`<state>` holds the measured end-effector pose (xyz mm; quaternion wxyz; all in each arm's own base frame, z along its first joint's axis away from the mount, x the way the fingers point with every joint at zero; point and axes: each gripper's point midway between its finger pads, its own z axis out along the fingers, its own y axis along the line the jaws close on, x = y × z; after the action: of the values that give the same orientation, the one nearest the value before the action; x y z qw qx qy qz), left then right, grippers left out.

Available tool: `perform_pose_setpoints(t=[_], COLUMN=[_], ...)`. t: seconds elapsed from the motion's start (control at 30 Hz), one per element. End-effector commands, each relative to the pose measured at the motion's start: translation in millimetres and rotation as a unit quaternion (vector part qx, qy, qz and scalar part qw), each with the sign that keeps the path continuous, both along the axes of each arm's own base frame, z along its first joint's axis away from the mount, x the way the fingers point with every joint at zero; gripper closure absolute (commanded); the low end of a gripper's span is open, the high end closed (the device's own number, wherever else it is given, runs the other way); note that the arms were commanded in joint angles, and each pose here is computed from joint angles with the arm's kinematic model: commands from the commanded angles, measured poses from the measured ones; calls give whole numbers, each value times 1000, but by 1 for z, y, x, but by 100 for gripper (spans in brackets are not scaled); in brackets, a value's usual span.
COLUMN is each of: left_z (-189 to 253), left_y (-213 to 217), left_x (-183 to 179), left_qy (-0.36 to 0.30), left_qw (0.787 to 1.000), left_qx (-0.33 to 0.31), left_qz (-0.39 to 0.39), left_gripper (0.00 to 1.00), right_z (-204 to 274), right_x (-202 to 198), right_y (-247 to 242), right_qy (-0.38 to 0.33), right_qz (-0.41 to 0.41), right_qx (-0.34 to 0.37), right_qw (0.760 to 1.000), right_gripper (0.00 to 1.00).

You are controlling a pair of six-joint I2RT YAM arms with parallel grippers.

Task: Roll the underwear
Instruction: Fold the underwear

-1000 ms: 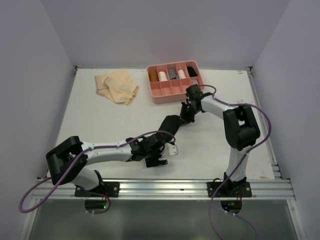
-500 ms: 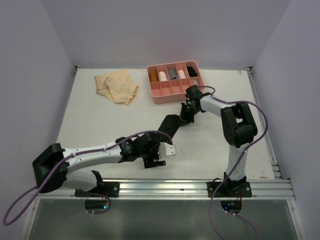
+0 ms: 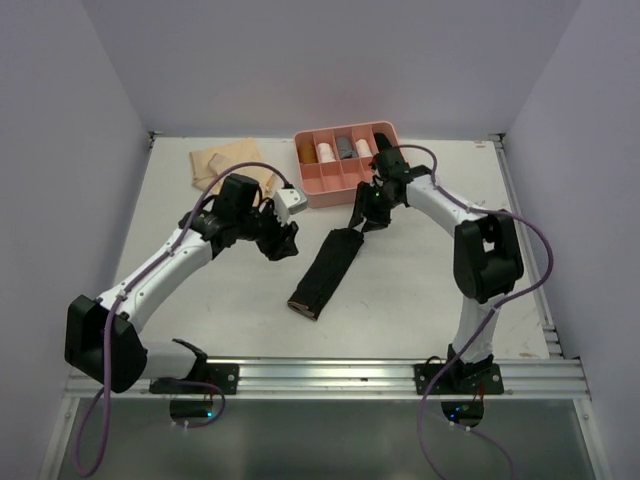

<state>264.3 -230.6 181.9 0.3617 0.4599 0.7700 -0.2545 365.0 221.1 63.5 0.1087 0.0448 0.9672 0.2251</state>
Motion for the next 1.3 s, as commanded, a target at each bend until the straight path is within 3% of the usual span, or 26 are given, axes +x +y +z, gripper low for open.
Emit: perform_pose_setpoints(t=[0.0, 0.13, 0.27, 0.4, 0.53, 0.73, 1.03, 1.27], left_z=[-4, -16, -38, -54, -77, -88, -114, -120], left_y=[8, 11, 16, -15, -23, -39, -43, -42], left_x=[-9, -5, -10, -49, -68, -80, -85, -79], left_qy=[87, 82, 73, 34, 49, 49, 54, 50], left_qw=[995, 996, 997, 997, 993, 991, 982, 979], left_qx=[-48, -47, 2, 61, 101, 120, 177, 195], left_qz=[8, 5, 19, -23, -22, -34, -44, -34], left_gripper=[46, 49, 55, 57, 61, 63, 62, 73], right_z=[74, 86, 77, 69, 51, 22, -6, -26], right_x=[14, 0, -21, -36, -73, -114, -127, -133], right_y=[-8, 7, 23, 18, 5, 4, 41, 53], right_qy=[-87, -79, -60, -36, -12, 12, 37, 59], right_qz=[7, 10, 11, -39, -85, -126, -131, -136], right_qx=[-9, 25, 43, 54, 43, 50, 74, 64], right_qw=[996, 997, 997, 997, 995, 991, 988, 987], right_gripper=[55, 72, 76, 89, 100, 100, 100, 100])
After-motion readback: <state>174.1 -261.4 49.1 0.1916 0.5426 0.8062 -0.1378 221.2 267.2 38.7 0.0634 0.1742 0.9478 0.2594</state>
